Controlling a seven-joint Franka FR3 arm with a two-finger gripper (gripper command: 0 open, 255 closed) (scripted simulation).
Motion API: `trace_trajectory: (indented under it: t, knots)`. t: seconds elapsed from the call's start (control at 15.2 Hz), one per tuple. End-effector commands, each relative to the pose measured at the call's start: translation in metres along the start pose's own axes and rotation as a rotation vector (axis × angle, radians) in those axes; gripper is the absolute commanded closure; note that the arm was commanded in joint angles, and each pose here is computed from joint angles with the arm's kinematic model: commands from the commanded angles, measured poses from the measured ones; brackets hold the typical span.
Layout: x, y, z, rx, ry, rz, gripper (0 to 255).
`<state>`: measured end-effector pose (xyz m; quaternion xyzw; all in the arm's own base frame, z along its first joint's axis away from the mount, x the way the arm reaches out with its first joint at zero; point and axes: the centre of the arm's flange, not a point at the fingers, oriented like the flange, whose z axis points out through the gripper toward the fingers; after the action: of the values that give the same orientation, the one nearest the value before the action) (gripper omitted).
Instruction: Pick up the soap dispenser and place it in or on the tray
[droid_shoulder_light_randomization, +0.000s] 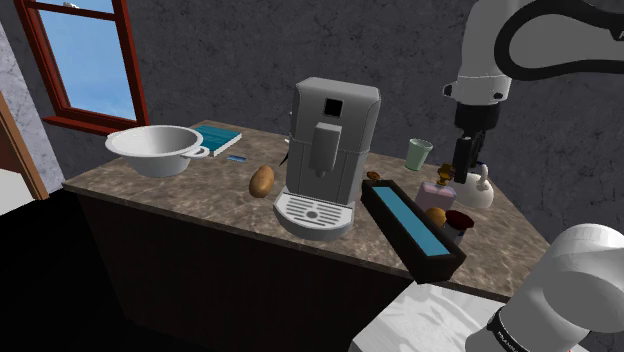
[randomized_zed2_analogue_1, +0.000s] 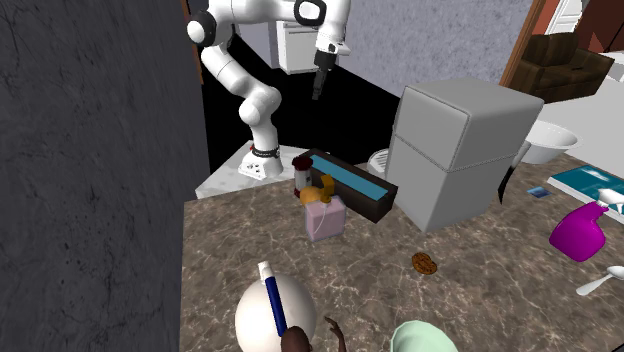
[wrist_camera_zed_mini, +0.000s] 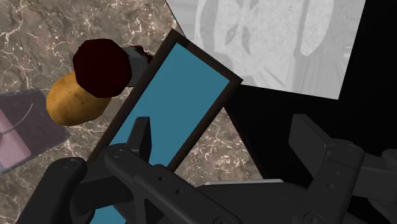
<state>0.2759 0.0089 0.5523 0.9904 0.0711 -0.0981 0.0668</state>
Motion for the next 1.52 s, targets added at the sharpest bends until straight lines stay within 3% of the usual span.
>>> trace_trajectory:
  t: [0.0, 1.45]
  knots:
    - [0.0, 0.0, 0.0, 0.0, 0.0, 0.0, 0]
    - [0.025, 0.256, 0.154, 0.085, 0.148, -0.015, 0]
